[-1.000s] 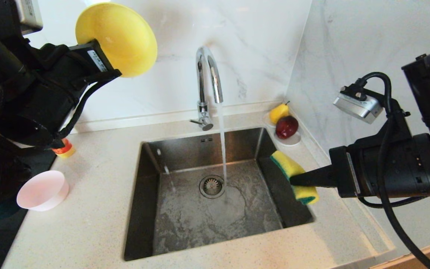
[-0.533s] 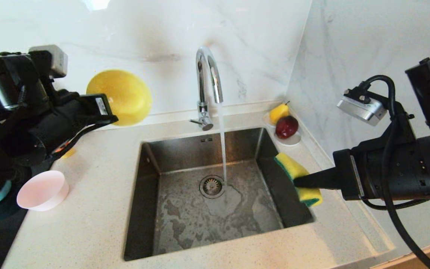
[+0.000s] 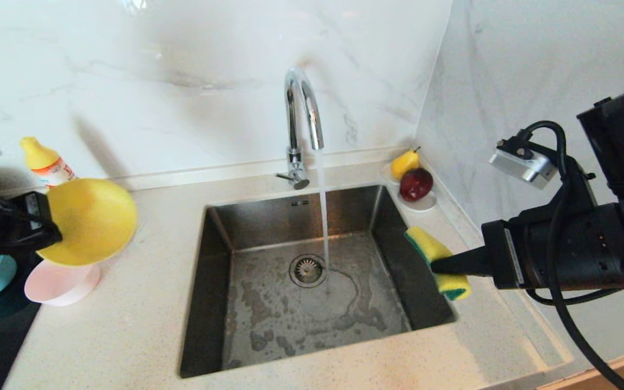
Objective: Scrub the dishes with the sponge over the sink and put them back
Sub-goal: Place the bowl on the table
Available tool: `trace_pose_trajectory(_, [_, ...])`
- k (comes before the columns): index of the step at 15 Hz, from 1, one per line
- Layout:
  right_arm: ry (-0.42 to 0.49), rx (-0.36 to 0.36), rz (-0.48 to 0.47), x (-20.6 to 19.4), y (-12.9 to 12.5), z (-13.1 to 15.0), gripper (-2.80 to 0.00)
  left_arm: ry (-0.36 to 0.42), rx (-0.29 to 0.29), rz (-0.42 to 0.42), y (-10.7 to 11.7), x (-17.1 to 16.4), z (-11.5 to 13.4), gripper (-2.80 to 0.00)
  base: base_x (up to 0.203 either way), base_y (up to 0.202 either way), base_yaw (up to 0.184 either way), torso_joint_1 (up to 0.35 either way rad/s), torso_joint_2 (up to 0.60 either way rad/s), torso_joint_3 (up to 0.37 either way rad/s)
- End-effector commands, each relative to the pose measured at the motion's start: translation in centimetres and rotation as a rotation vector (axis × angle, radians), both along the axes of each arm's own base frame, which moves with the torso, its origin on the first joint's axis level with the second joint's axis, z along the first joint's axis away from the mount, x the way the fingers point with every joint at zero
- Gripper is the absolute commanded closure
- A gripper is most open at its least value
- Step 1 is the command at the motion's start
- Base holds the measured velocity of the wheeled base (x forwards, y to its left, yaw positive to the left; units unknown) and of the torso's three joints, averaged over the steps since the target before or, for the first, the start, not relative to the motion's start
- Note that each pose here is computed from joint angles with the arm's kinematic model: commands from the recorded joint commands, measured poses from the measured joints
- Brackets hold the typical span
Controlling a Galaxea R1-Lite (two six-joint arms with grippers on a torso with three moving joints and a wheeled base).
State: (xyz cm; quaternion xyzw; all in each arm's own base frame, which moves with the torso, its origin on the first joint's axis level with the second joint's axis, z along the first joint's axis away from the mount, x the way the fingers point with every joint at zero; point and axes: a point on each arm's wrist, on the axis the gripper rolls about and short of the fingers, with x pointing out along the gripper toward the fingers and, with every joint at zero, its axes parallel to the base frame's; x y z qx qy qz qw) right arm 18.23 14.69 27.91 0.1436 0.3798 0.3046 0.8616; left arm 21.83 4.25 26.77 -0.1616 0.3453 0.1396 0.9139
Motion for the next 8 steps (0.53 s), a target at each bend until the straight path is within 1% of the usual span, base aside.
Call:
trace_pose_trajectory(1, [0.012,-0.006,-0.007,0.3,0.0,-0.3,0.0,0.062,-0.095,0.136,1.5,-0.8,-1.2,0.0,0.0,0.0,0.0,0.0,0.0,0.0])
trace_pose_trajectory(3, [0.015,-0.008,-0.007,0.3,0.1,-0.4,0.0,0.125,-0.144,0.192,1.8,-0.8,-3.1,0.0,0.0,0.0,0.0,0.0,0.0,0.0])
trace_pose_trajectory(5, [0.018,-0.01,-0.006,0.4,0.1,-0.4,0.0,0.189,-0.219,0.314,3.1,-0.4,-5.0,0.0,0.0,0.0,0.0,0.0,0.0,0.0])
trace_pose_trajectory(6, [0.019,-0.01,-0.007,0.5,0.1,-0.5,0.0,0.224,-0.238,0.351,3.6,-0.4,-6.0,0.0,0.0,0.0,0.0,0.0,0.0,0.0])
trace_pose_trajectory(8, [0.022,-0.012,-0.006,0.6,0.2,-0.5,0.0,0.28,-0.256,0.388,4.3,-0.6,-7.6,0.0,0.0,0.0,0.0,0.0,0.0,0.0])
